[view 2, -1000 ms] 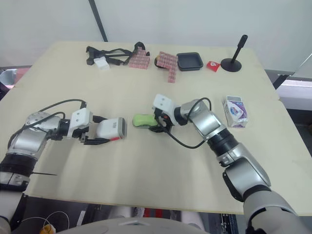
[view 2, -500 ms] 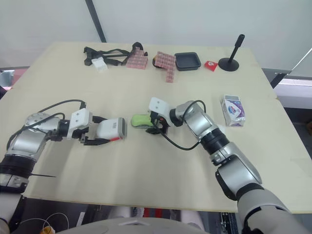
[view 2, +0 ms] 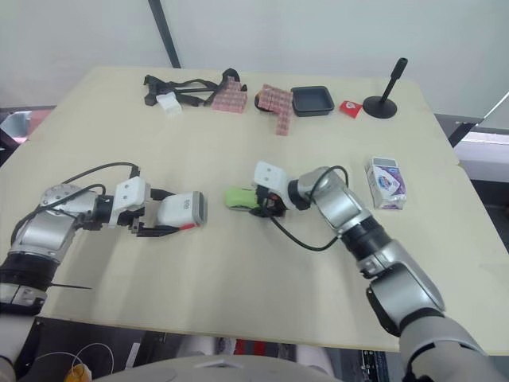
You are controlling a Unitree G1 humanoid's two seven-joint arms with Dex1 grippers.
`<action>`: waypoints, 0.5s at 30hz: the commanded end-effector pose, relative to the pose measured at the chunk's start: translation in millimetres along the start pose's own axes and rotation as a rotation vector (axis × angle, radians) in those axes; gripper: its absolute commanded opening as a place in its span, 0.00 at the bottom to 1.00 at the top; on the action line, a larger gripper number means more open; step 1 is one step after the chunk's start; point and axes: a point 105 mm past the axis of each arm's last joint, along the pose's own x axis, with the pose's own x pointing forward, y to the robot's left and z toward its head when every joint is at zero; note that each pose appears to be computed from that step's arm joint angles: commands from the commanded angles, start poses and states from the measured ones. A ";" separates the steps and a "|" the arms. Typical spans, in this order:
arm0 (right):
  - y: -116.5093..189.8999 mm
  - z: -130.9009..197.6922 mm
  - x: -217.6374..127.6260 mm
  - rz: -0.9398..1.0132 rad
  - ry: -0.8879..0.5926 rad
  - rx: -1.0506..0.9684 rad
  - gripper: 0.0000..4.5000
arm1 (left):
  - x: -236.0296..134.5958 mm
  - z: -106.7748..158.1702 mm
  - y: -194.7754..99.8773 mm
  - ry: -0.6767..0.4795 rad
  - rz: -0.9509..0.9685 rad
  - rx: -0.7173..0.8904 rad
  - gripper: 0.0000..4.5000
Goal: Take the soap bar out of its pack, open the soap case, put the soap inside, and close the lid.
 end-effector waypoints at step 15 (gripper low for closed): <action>27.0 3.0 -91.9 -0.144 0.083 0.038 0.57 | 37.1 39.5 3.8 -0.123 -0.086 0.097 0.77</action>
